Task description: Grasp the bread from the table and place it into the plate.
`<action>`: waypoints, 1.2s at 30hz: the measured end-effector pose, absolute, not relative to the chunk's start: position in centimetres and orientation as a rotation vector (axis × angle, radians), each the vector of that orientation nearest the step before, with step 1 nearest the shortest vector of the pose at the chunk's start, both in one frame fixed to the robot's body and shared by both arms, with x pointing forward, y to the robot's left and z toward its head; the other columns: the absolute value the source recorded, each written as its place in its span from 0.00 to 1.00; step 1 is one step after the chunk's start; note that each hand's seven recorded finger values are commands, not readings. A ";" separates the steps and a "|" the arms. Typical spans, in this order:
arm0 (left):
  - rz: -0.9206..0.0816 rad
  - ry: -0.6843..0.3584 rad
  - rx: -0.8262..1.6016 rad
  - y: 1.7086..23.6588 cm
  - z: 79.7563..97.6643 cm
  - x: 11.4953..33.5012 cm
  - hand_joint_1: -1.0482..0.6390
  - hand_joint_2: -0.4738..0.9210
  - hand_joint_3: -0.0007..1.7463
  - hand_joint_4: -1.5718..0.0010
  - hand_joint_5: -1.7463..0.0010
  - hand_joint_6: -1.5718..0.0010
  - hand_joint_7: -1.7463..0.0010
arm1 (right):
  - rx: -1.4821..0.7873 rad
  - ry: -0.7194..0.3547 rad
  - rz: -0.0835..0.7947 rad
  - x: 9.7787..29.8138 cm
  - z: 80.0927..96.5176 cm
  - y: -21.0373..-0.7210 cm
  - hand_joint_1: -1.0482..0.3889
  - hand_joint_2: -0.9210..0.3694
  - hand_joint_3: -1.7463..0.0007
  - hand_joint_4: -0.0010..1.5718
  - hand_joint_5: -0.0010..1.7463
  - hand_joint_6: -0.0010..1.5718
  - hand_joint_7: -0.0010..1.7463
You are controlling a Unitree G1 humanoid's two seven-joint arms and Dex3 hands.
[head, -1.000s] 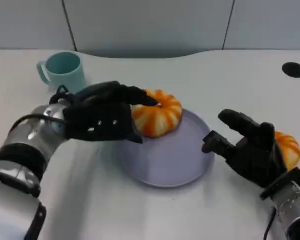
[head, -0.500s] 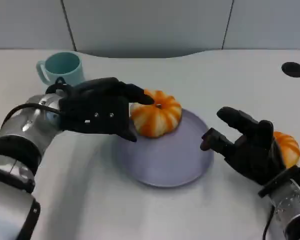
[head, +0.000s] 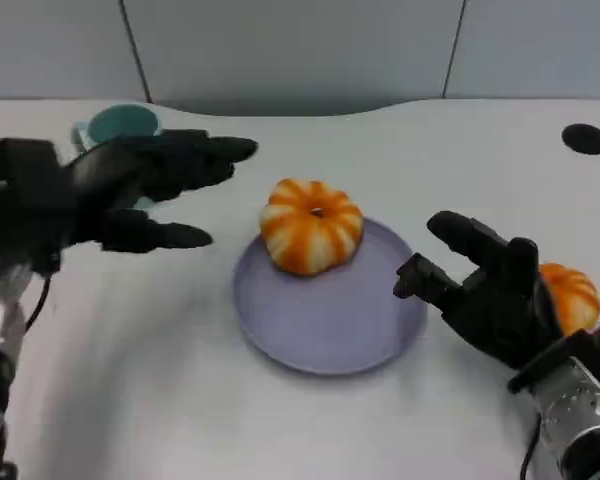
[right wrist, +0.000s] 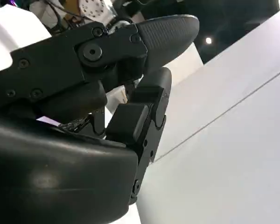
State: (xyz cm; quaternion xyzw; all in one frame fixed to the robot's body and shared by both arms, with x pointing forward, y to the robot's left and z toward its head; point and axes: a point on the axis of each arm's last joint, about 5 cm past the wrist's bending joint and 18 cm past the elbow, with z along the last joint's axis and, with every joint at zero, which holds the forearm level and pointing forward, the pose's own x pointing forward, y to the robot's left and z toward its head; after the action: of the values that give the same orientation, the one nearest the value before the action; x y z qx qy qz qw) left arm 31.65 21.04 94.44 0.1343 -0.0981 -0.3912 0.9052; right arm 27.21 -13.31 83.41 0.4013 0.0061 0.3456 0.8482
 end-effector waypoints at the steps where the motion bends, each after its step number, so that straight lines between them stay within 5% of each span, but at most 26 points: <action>1: -0.810 -0.199 0.222 21.5 94.1 31.3 0.01 1.00 0.09 0.87 0.86 0.84 1.00 | 0.847 0.013 0.729 27.2 83.4 -13.3 0.38 0.00 0.93 0.51 0.70 0.74 0.01; 14: -0.836 -0.060 -0.690 21.6 86.9 26.3 0.03 1.00 0.15 0.88 0.76 0.91 1.00 | 0.835 0.014 0.742 27.3 83.5 -13.1 0.37 0.00 0.92 0.50 0.71 0.74 0.01; 22: -0.801 0.026 -0.918 19.1 82.1 23.1 0.01 1.00 0.21 0.93 0.78 0.94 0.99 | 0.824 0.033 0.751 27.3 83.5 -13.5 0.36 0.00 0.93 0.51 0.72 0.75 0.01; 36: -0.789 0.044 -0.867 18.0 80.5 22.1 0.01 1.00 0.20 0.91 0.75 0.91 0.99 | 0.818 0.067 0.765 27.1 83.2 -15.4 0.37 0.00 0.93 0.50 0.72 0.74 0.01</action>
State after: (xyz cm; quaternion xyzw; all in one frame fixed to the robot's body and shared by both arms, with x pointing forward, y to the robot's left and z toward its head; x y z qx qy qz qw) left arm 22.10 17.97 80.54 -0.4092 0.0208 -0.3720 0.8329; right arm 27.12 -15.40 83.23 0.3878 0.0319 0.3627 0.8467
